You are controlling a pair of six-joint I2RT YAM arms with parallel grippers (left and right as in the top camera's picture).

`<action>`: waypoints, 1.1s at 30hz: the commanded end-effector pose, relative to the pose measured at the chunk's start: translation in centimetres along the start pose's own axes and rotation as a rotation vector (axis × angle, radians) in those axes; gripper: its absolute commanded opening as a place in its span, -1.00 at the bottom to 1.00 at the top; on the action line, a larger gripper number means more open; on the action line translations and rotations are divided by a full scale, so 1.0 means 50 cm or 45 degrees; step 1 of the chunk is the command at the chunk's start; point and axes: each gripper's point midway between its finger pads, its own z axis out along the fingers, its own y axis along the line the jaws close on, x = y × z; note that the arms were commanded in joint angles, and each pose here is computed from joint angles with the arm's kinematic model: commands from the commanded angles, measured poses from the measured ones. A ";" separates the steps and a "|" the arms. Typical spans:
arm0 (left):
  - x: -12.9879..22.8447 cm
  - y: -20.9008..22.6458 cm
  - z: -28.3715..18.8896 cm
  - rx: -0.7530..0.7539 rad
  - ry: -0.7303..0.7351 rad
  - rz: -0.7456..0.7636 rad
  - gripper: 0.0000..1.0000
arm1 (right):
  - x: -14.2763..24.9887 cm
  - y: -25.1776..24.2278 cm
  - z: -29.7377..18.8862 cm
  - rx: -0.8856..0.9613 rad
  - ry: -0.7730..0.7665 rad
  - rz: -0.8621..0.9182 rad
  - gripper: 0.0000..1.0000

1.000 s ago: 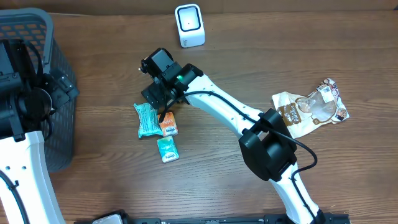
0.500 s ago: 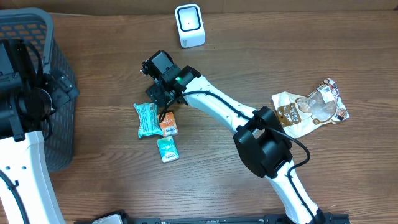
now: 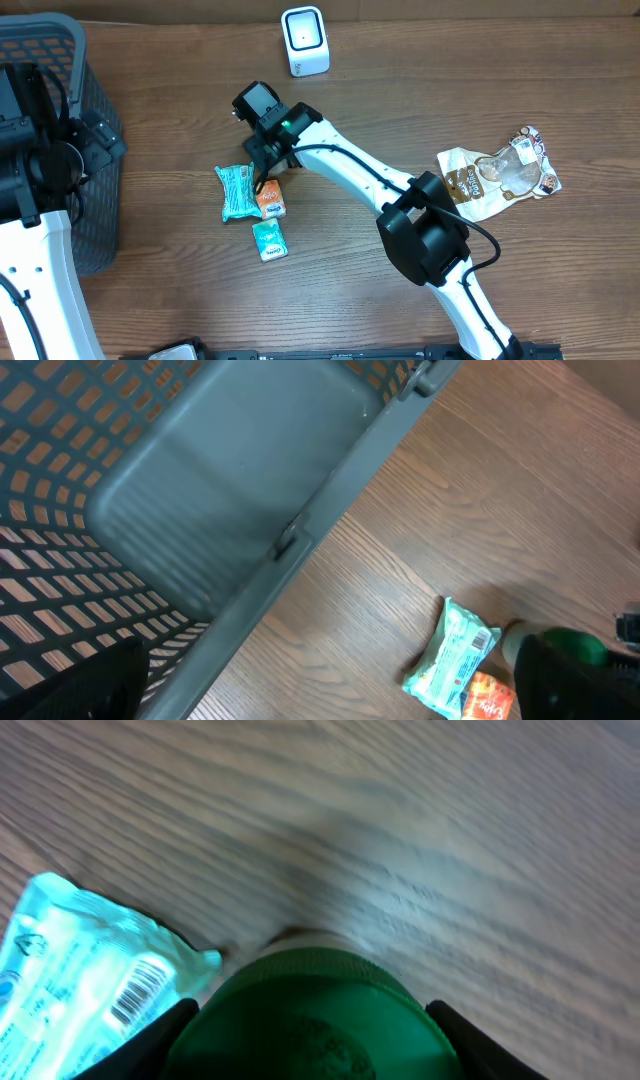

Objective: Scan the item barcode
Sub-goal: 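Lift the green-lidded jar and bring it in front of the scanner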

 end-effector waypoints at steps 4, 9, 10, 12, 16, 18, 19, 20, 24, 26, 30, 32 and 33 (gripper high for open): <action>-0.010 0.005 -0.006 -0.012 -0.024 -0.012 0.99 | -0.003 -0.080 -0.056 0.213 0.008 0.387 -0.17; -0.009 0.005 -0.005 -0.013 -0.023 -0.012 0.99 | 0.048 -0.133 -0.063 0.293 0.108 0.729 -0.19; -0.010 0.005 -0.006 -0.012 -0.024 -0.012 0.99 | 0.060 -0.144 -0.062 0.311 0.129 0.785 -0.19; -0.010 0.005 -0.006 -0.012 -0.024 -0.012 0.99 | 0.081 -0.167 -0.064 0.346 0.170 0.874 -0.22; -0.010 0.005 -0.006 -0.012 -0.023 -0.012 0.99 | 0.108 -0.212 -0.071 0.399 0.225 0.998 -0.25; -0.010 0.005 -0.006 -0.012 -0.024 -0.012 0.99 | 0.121 -0.228 -0.073 0.402 0.258 1.055 -0.27; -0.009 0.005 -0.005 -0.012 -0.022 -0.012 0.99 | 0.126 -0.230 -0.073 0.382 0.279 1.069 -0.25; -0.009 0.005 -0.005 -0.012 -0.022 -0.012 0.99 | 0.132 -0.230 -0.073 0.362 0.305 1.084 -0.23; -0.010 0.005 -0.006 -0.012 -0.023 -0.012 0.99 | 0.156 -0.229 -0.080 0.339 0.388 1.102 0.07; -0.010 0.005 -0.006 -0.012 -0.023 -0.012 1.00 | 0.163 -0.225 -0.082 0.326 0.418 1.069 0.27; -0.010 0.005 -0.006 -0.012 -0.024 -0.012 0.99 | 0.172 -0.198 -0.090 0.243 0.488 1.056 0.77; -0.010 0.005 -0.005 -0.013 -0.023 -0.012 1.00 | 0.170 -0.183 -0.099 0.178 0.519 1.014 0.98; -0.010 0.005 -0.006 -0.012 -0.023 -0.012 0.99 | 0.167 -0.181 -0.105 0.158 0.525 0.987 1.00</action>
